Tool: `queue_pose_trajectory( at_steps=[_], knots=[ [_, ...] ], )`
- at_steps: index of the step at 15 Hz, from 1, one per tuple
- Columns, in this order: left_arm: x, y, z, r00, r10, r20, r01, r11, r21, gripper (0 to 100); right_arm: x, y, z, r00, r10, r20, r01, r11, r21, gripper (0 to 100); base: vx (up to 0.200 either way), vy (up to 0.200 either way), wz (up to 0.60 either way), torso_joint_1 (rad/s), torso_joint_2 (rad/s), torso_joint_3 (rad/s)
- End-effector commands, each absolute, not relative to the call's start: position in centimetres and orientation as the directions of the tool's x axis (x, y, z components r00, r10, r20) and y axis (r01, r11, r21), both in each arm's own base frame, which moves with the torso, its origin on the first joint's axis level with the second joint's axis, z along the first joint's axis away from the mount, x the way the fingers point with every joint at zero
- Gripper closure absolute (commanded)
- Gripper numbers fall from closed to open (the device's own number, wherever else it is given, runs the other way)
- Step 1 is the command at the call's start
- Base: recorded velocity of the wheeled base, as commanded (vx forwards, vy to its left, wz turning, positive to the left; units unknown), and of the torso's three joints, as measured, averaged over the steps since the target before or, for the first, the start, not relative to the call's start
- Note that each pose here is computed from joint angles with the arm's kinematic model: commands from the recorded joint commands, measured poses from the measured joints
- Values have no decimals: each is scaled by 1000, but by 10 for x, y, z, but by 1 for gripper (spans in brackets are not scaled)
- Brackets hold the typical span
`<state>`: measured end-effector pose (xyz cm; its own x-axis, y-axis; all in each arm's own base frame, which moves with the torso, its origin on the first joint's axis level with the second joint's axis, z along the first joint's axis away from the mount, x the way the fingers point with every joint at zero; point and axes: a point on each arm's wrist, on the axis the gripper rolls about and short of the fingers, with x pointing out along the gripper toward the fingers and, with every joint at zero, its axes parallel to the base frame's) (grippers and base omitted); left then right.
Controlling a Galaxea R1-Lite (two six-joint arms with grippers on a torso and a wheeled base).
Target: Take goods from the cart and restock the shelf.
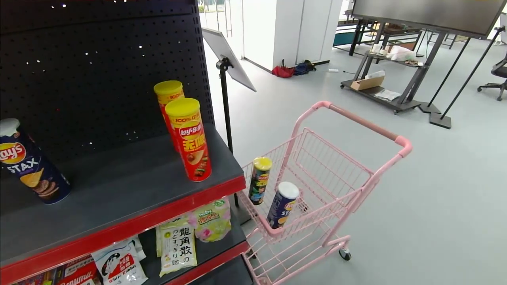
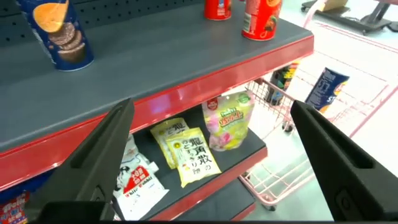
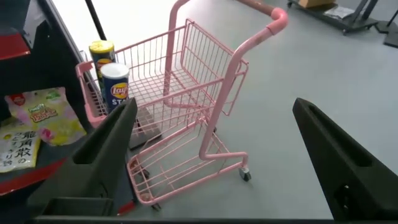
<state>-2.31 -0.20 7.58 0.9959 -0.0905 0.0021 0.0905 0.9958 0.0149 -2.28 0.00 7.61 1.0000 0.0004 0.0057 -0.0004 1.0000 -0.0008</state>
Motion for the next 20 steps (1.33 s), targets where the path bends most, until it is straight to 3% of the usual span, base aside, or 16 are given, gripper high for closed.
queue_pose_trajectory(
  at_steps=[1,20],
  knots=[
    [-23,-2,76,996,-90,0,90,996,14,0,-23,0,76,1000,0,6,0,1000,-2,0,0,0,0,-85,193,119],
    [-23,-2,75,996,-90,-2,90,996,11,0,-23,0,76,1000,0,6,0,1000,0,0,0,0,0,-147,379,224]
  ],
)
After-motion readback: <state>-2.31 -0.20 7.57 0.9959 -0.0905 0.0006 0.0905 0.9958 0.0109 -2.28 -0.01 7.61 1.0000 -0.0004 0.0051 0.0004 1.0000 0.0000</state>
